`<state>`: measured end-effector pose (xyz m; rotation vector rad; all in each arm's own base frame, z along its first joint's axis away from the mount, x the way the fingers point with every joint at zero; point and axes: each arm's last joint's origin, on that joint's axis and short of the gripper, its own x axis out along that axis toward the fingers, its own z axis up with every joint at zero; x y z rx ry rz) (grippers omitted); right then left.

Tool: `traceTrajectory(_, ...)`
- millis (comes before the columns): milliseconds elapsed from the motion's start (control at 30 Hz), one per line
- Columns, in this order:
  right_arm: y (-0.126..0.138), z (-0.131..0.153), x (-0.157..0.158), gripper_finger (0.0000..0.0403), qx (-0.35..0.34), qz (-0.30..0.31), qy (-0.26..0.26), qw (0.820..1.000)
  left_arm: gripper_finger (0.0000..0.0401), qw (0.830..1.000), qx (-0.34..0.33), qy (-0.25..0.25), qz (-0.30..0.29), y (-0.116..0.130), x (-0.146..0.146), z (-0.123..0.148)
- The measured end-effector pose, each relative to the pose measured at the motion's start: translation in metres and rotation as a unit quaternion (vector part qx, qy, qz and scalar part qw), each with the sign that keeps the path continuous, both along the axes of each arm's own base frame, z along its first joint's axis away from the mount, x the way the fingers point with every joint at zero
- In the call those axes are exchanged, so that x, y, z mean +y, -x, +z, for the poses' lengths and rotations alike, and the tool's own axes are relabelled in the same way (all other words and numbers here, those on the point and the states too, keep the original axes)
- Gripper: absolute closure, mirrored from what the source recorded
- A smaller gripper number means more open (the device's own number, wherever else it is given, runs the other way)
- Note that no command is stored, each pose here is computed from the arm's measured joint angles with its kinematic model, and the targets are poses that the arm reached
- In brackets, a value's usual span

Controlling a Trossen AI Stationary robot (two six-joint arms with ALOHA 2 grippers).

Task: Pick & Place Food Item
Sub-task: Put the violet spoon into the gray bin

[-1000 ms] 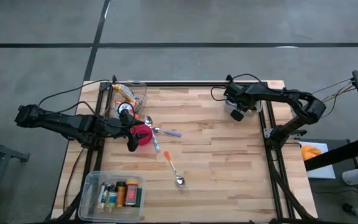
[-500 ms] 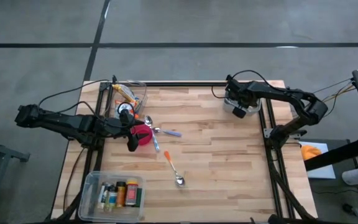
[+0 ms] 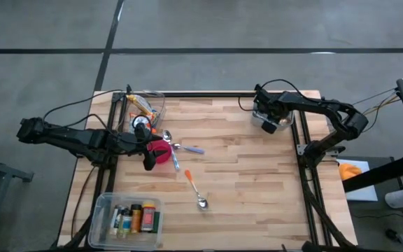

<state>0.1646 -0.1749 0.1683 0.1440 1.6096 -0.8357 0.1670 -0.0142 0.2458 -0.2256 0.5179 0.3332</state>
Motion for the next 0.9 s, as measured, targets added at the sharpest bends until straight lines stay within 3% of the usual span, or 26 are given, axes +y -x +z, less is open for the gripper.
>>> traceTrajectory(233, 0.000, 0.000, 0.000, 0.0251, -0.014, -0.037, 0.014, 0.999, 0.0103, 1.000, 0.000, 0.000, 0.000, 0.000, 0.000, 0.000)
traceTrajectory(433, -0.001, 0.005, -0.001, 0.0234, -0.025, -0.046, 0.023, 0.998, 0.0103, 1.000, 0.000, 0.000, 0.000, 0.000, 0.000, 0.000)
traceTrajectory(700, 0.000, 0.047, 0.000, 0.0234, -0.104, -0.078, 0.086, 0.988, 0.0103, 1.000, 0.000, 0.000, 0.000, 0.000, 0.000, 0.000)
traceTrajectory(900, -0.001, 0.093, 0.013, 0.0234, -0.217, -0.091, 0.118, 0.965, 0.0103, 1.000, 0.000, 0.000, 0.000, 0.000, 0.000, 0.000)
